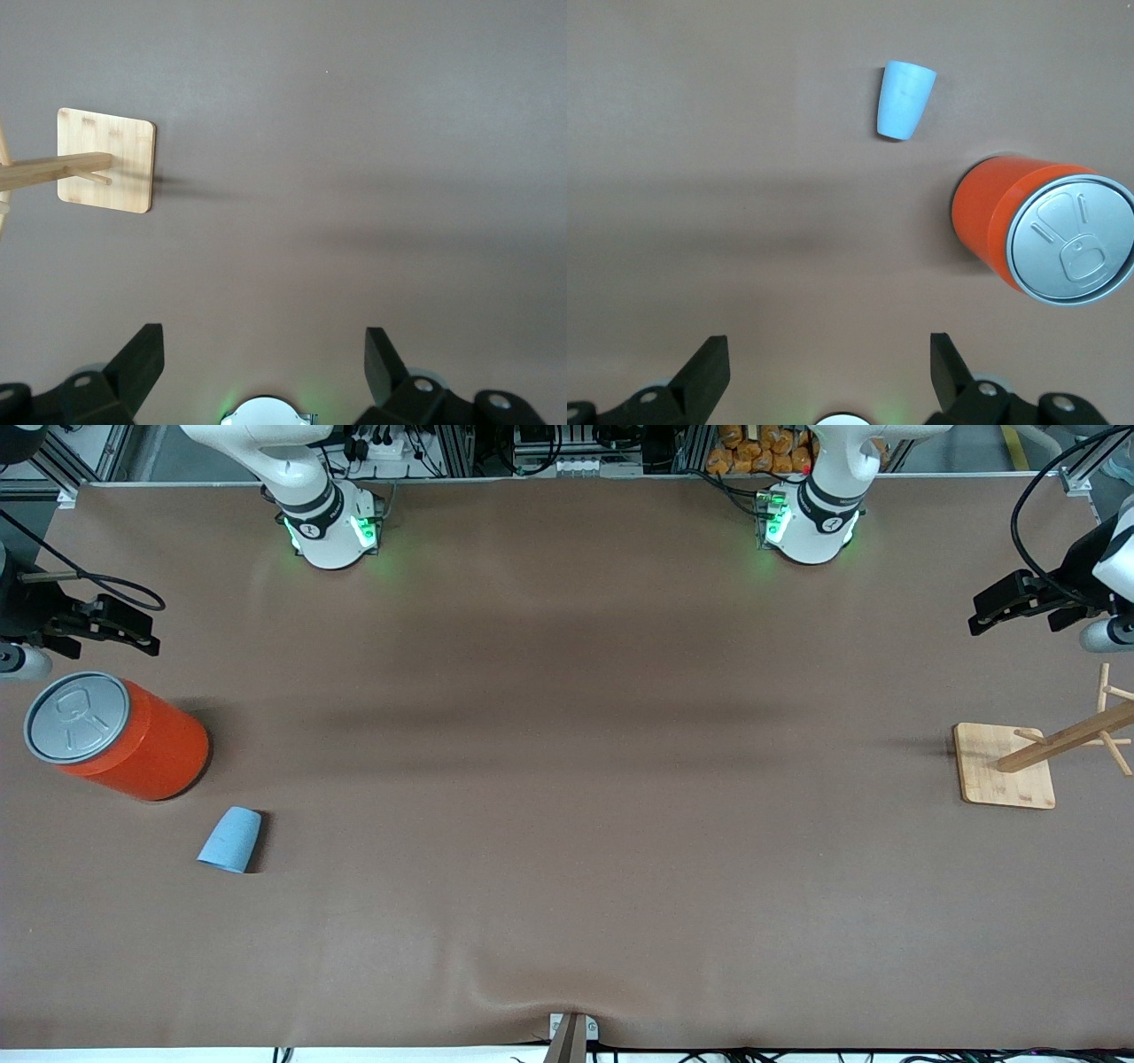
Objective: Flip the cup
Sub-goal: 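Reach the right gripper down toward the light blue cup lying sideways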
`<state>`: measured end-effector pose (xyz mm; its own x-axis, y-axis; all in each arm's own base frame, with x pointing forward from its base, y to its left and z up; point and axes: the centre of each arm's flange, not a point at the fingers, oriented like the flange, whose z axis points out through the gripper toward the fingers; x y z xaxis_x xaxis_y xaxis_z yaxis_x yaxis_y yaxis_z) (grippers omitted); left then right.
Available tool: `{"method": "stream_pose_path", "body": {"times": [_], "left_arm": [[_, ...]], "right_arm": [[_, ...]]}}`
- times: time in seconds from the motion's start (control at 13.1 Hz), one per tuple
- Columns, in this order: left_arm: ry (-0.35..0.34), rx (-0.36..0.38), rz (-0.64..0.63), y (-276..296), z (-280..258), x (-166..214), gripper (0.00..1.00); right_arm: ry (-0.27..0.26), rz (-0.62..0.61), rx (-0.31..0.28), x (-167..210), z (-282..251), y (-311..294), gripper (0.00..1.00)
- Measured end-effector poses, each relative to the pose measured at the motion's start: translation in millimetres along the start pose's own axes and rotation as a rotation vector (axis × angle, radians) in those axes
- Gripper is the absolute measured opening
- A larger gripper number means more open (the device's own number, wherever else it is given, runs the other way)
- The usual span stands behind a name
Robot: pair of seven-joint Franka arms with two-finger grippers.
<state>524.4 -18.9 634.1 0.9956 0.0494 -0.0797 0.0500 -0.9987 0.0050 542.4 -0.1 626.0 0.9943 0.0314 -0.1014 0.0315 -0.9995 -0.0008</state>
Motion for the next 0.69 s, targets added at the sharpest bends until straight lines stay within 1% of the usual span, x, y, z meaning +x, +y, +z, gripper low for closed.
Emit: {"method": "stream_pose_path", "body": {"times": [0.46,0.54,0.69], "left_arm": [[-0.002,0.000,-0.001,-0.4,-0.4,-0.4,1.00],[-0.003,0.000,-0.002,-0.9,-0.5,-0.5,1.00],[-0.004,0.000,-0.005,-2.9,-0.5,-0.5,1.00]], "right_arm": [[-0.005,0.000,0.000,3.5,4.6,0.0,1.00],[-0.007,0.000,0.000,8.7,10.7,0.0,1.00],[-0.019,0.000,-0.001,31.1,39.2,0.2,1.00]]}}
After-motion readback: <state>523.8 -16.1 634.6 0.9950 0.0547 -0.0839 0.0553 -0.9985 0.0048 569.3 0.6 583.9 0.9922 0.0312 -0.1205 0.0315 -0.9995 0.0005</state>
